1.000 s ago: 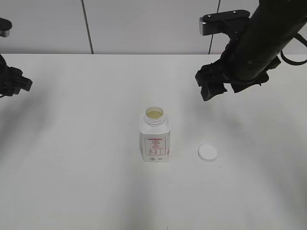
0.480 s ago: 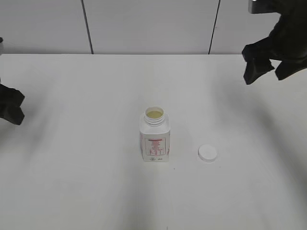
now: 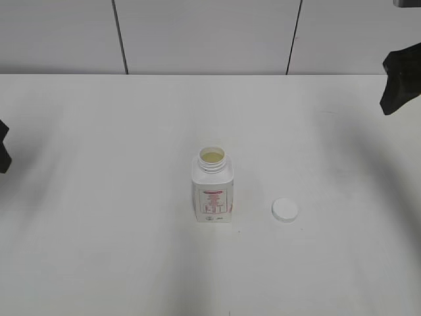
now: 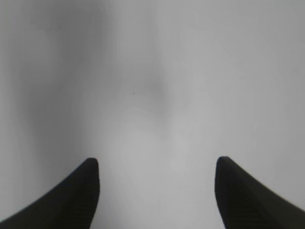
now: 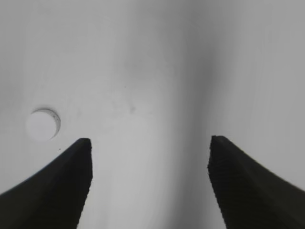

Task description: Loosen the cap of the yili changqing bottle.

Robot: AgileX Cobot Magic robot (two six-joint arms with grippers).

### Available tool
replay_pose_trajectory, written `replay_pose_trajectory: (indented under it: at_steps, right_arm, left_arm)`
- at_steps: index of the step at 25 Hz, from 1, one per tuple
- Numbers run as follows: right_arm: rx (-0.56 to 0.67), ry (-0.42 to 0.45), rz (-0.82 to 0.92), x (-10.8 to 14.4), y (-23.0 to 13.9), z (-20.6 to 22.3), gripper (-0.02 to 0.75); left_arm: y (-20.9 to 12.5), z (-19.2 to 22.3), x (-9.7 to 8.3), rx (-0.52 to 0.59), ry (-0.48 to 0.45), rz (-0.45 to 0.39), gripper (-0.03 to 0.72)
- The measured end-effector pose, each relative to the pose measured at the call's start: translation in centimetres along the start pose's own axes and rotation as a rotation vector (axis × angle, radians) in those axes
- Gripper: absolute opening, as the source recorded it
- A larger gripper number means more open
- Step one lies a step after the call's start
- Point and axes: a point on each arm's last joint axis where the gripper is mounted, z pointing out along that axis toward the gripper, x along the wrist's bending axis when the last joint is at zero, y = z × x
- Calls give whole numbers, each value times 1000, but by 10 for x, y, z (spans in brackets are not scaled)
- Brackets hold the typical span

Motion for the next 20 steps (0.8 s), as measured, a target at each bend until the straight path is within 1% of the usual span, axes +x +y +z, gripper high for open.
replay_pose_trajectory:
  at_steps: [3,7,15,20]
  right_arm:
    - [6,4,0,2,-15,-6,596]
    - [5,3,3,3,-46,-14,596]
    - [-113,-1,-2,8,-106,-46,596]
    - [-158,0,-3,11,-137,-56,595]
  left_arm:
    - [-8,-5,-2,3,-5,-2,468]
    - [-29,-15,-7,-8,-14,-10,468]
    - [-80,-38,-19,-74,-37,-28,468]
    - [-110,-54,-26,-100,-51,-33,468]
